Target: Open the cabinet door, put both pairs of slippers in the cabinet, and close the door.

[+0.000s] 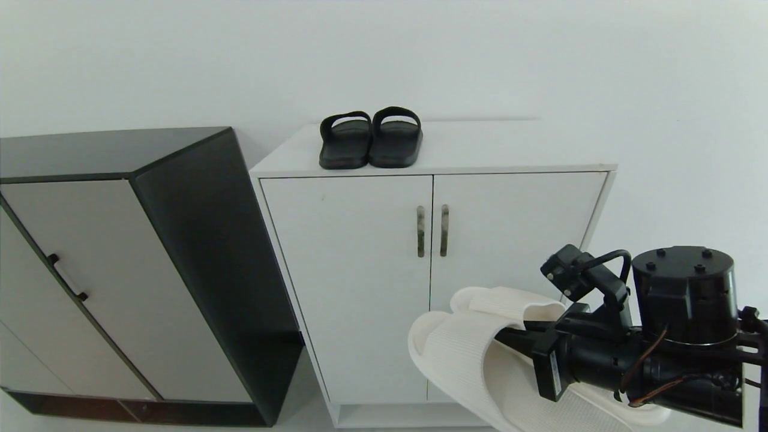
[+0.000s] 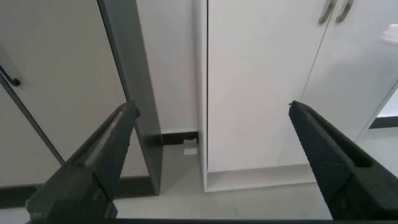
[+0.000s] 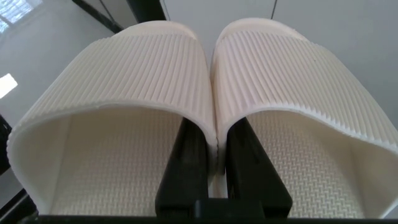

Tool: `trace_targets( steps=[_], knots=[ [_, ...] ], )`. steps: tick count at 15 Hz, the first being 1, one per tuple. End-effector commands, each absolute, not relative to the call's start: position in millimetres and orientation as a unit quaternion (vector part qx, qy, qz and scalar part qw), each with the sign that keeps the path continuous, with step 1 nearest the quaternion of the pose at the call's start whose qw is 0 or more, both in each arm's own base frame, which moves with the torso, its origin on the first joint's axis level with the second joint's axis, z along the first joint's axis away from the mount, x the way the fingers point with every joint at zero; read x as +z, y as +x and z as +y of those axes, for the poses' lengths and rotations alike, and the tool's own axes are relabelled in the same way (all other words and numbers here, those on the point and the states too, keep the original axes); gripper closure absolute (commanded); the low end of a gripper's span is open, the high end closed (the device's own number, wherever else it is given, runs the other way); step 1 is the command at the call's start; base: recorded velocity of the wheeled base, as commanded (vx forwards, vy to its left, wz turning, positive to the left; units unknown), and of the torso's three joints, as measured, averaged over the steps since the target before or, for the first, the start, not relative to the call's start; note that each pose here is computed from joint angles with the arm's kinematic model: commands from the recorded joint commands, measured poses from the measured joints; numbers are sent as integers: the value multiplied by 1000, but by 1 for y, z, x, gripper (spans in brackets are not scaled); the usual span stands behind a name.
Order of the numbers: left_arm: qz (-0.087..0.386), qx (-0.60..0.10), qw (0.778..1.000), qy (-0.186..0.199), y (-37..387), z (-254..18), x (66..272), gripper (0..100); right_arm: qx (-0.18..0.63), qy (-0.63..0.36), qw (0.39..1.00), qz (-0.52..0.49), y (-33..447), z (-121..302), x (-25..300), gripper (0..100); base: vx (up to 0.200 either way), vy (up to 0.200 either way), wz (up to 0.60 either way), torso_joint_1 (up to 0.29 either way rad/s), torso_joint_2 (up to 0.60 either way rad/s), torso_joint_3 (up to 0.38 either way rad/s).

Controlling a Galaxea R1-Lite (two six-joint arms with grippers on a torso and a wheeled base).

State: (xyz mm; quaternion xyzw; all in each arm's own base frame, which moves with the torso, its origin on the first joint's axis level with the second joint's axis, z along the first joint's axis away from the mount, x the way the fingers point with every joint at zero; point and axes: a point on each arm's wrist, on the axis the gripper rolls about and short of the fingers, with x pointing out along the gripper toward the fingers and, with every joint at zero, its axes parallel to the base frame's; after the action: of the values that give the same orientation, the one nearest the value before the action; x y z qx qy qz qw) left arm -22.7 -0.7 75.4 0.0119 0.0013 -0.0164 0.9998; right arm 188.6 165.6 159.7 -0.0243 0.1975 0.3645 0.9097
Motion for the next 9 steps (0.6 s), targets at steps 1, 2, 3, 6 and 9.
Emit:
trace_targets(
  steps=[1,2,3,6,9],
  knots=[
    [1,-18,1000,15,-23,-1,75,0,359,-30,909,211,190,165,147,100,0,0,0,-139,471,330],
    [1,-18,1000,16,-23,-1,75,0,361,-36,909,206,190,165,144,100,0,0,0,-129,471,330],
    [1,-16,1000,12,-23,-1,75,0,362,-39,909,202,190,164,142,100,0,0,0,-119,466,344],
    [1,-18,1000,13,-22,-1,77,0,369,-40,907,197,186,164,139,100,0,0,0,-95,453,352],
    [-17,-41,999,-2,-22,-2,123,0,370,-38,910,184,187,165,141,100,0,0,0,-46,453,380]
  ],
)
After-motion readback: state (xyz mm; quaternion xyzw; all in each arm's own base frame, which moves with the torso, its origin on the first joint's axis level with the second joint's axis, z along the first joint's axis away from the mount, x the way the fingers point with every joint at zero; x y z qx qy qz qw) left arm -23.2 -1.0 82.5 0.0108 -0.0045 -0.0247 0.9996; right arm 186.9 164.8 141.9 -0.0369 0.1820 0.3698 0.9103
